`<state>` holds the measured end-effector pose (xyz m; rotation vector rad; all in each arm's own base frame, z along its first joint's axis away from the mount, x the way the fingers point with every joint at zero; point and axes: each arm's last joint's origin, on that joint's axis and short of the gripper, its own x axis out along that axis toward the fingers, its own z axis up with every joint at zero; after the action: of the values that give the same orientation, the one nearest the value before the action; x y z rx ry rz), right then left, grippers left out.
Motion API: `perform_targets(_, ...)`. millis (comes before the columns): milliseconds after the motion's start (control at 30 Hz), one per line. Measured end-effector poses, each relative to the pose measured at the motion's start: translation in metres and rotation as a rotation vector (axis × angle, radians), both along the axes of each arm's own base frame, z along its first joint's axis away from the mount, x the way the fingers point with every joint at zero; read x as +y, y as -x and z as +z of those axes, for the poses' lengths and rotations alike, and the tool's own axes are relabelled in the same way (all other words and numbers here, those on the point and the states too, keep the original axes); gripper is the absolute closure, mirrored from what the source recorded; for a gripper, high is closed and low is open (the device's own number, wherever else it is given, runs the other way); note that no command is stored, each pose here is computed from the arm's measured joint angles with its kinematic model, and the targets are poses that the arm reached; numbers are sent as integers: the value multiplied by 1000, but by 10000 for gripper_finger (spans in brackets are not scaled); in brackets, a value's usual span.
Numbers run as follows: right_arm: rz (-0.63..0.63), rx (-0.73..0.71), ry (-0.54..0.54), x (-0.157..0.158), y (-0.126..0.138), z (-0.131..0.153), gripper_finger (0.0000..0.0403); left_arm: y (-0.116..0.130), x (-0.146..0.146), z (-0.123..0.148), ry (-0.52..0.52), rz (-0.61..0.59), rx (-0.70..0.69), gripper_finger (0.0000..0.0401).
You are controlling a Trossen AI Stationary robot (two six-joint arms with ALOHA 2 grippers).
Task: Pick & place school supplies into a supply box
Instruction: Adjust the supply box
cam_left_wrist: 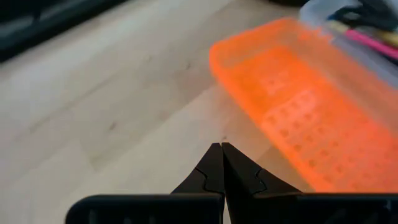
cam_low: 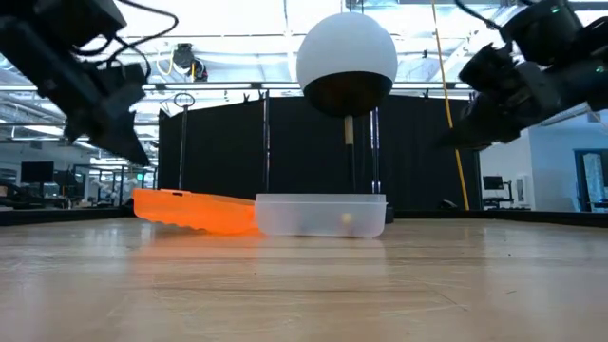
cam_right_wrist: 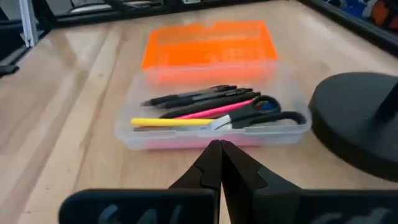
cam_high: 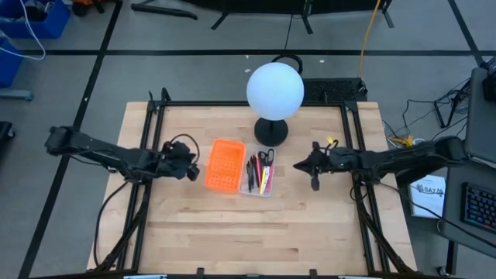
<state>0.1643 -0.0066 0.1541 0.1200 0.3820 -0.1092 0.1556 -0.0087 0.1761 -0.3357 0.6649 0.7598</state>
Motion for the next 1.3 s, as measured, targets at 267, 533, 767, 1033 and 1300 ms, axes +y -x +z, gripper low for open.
perform_targets(267,-8,62,-27,-1,-20,-24,403,-9,-1,-20,83,85,80,399)
perform_targets(533,-30,98,-16,-6,-26,-37,403,-23,-5,-40,167,77,122,398)
perform_targets(767,-76,129,-9,-16,-27,-45,403,-36,-9,-53,222,23,132,397)
perform_targets(1033,-114,147,14,-27,-27,-50,403,-42,-16,-53,252,-24,82,395)
perform_targets(1300,-94,132,11,-27,-28,-49,403,-46,-22,-51,272,-84,53,395)
